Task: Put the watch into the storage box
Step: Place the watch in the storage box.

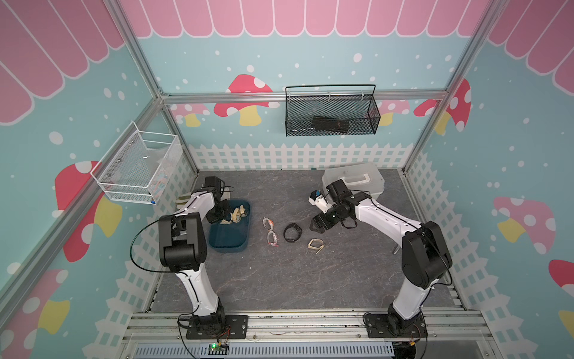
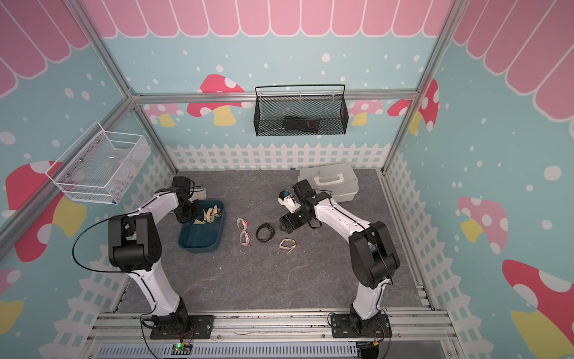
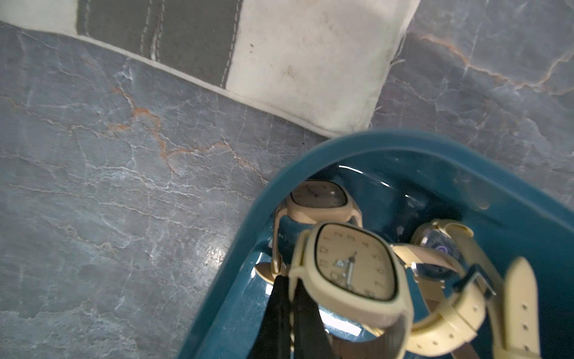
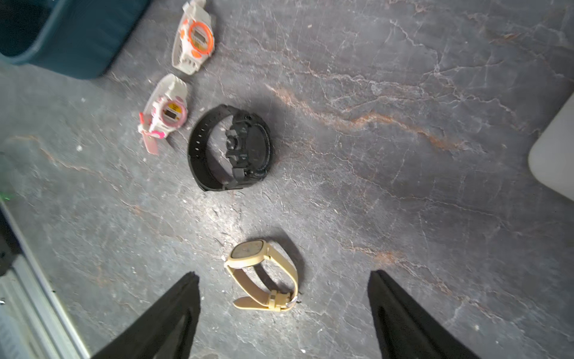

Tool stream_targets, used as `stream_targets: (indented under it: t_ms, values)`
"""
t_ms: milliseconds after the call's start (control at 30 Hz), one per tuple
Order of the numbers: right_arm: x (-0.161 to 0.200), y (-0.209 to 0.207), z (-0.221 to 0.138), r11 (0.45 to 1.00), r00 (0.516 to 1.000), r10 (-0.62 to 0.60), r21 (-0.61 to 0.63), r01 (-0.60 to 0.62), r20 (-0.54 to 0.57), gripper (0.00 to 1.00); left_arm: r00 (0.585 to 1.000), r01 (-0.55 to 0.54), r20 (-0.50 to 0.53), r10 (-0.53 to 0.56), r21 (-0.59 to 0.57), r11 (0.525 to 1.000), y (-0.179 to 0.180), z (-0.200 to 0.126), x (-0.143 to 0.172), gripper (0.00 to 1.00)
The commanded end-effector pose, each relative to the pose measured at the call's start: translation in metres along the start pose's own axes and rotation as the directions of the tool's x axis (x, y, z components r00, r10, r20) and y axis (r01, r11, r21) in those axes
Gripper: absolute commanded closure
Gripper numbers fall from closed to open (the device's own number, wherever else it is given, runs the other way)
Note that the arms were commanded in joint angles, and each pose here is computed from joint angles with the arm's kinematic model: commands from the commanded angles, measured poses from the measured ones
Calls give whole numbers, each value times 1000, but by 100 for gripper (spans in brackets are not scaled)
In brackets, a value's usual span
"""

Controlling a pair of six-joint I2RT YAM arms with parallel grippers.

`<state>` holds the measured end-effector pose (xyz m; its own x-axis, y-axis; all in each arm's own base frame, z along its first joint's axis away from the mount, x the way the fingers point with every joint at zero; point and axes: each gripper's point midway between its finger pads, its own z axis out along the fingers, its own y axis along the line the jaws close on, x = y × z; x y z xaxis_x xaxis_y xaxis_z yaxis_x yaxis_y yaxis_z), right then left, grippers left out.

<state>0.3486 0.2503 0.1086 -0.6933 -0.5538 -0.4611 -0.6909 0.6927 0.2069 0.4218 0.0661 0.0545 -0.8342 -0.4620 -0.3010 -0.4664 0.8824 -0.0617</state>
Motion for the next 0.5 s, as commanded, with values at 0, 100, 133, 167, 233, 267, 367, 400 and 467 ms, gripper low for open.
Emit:
stream_targets:
  t_ms: [0, 100, 133, 167, 233, 267, 367, 400, 467]
  values:
    - [17, 2, 10, 997, 994, -56, 45, 61, -96, 15, 1000, -2, 0, 2, 13, 1000, -4, 3, -6, 100]
    - [26, 8, 17, 995, 989, -79, 52, 86, -121, 17, 1000, -5, 0, 5, 10, 1000, -3, 3, -5, 100]
    - [29, 10, 17, 995, 990, -79, 45, 85, -117, 18, 1000, -7, 2, 7, 12, 1000, -3, 2, -5, 97]
    - [30, 13, 17, 996, 991, -84, 34, 88, -109, 18, 1000, -9, 3, 9, 16, 1000, -4, 1, -5, 92]
    - [32, 18, 15, 994, 991, -103, 22, 105, -87, 19, 1000, -13, 7, 13, 24, 1000, -6, -2, -6, 84]
    - [33, 21, 14, 993, 991, -112, 17, 114, -77, 19, 1000, -15, 9, 14, 27, 1000, -6, -3, -7, 81]
    - [34, 31, 11, 991, 991, -130, -16, 130, -41, 20, 999, -23, 25, 22, 34, 999, -9, -10, -8, 74]
    - [35, 34, 9, 990, 990, -136, -27, 135, -28, 20, 999, -24, 33, 22, 35, 999, -10, -13, -9, 73]
    - [37, 39, 7, 988, 989, -149, -39, 149, -11, 20, 998, -24, 53, 22, 38, 999, -11, -21, -12, 70]
